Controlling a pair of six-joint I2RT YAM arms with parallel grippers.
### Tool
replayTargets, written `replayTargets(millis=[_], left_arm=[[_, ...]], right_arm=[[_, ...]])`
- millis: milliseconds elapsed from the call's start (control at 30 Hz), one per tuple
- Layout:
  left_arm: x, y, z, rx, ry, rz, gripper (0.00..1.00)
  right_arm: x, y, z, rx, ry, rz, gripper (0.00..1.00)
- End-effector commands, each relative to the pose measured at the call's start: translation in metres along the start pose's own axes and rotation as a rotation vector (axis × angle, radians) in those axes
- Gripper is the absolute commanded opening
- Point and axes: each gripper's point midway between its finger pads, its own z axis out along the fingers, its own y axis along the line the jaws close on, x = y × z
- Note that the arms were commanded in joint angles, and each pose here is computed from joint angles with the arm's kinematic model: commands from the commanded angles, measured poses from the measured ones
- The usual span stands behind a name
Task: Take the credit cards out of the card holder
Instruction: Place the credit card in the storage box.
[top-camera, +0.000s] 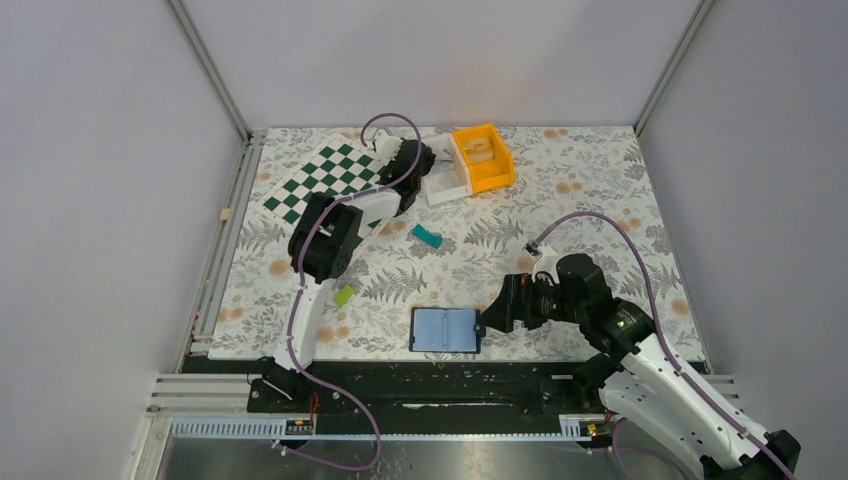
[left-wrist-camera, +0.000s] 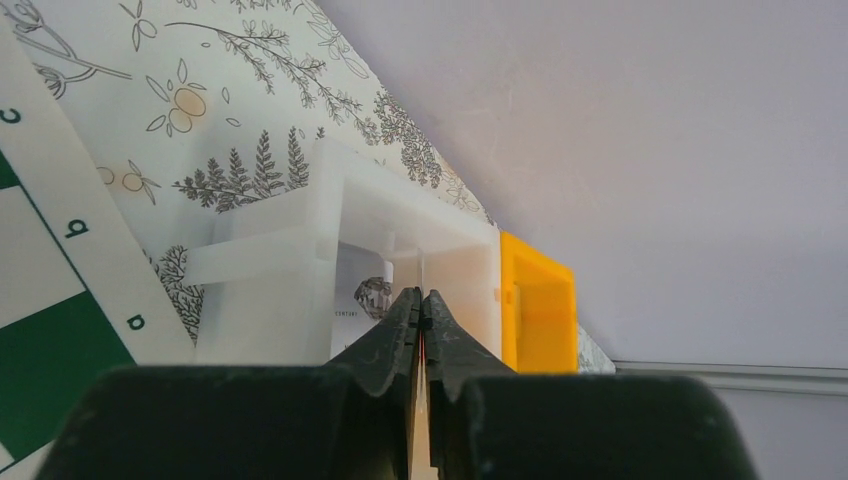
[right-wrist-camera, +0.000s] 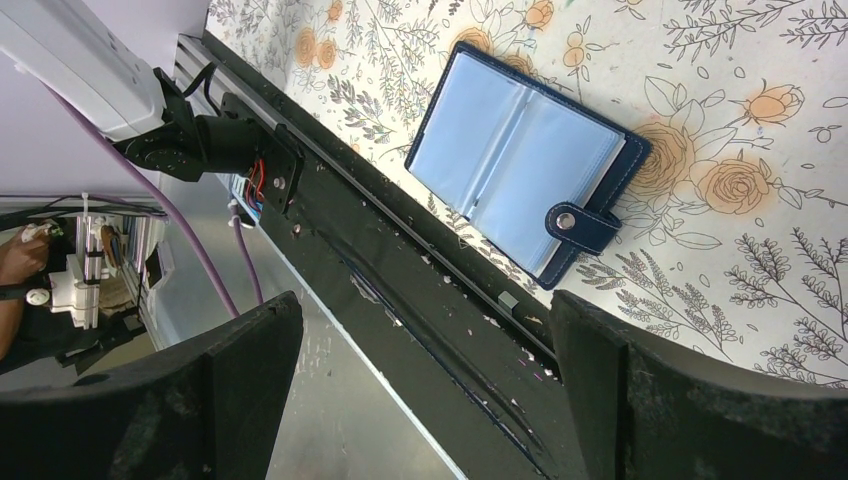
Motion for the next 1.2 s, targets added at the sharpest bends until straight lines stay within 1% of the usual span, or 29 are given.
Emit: replayTargets(millis=[0, 33, 100, 367, 667, 867, 1033, 1167], left_arm=[[-0.001, -0.017, 0.006, 0.034, -0.013, 0.003, 0.06], [-0.001, -0.017, 0.006, 0.034, -0.013, 0.004, 0.10], [0.000, -0.017, 0.007, 0.033, -0.012, 0.012, 0.12], [0.002, -0.024, 0.008, 0.044, -0.001, 0.039, 0.19], [-0.020, -0.056, 0.003, 0.087, -0.035, 0.105, 0.33], [-0.030, -0.069, 0.003, 0.097, -0.049, 0.117, 0.38], [-0.037, -0.071, 0.003, 0.099, -0.053, 0.124, 0.40], [-0.050, -0.089, -0.009, 0.138, -0.053, 0.177, 0.43]], right_arm=[[-0.016, 0.008, -0.005, -0.004, -0.047, -0.038, 1.00], [-0.016, 0.008, -0.005, -0.005, -0.048, -0.039, 1.00], [-0.017, 0.009, -0.005, -0.006, -0.049, -0.039, 0.99], [-0.020, 0.013, -0.008, -0.013, -0.057, -0.047, 1.00], [-0.020, 0.012, -0.011, -0.001, -0.059, -0.048, 1.00], [-0.019, 0.013, -0.013, -0.002, -0.057, -0.044, 0.99], [-0.018, 0.013, -0.016, 0.003, -0.061, -0.043, 1.00], [-0.017, 0.011, -0.015, 0.011, -0.054, -0.034, 1.00]])
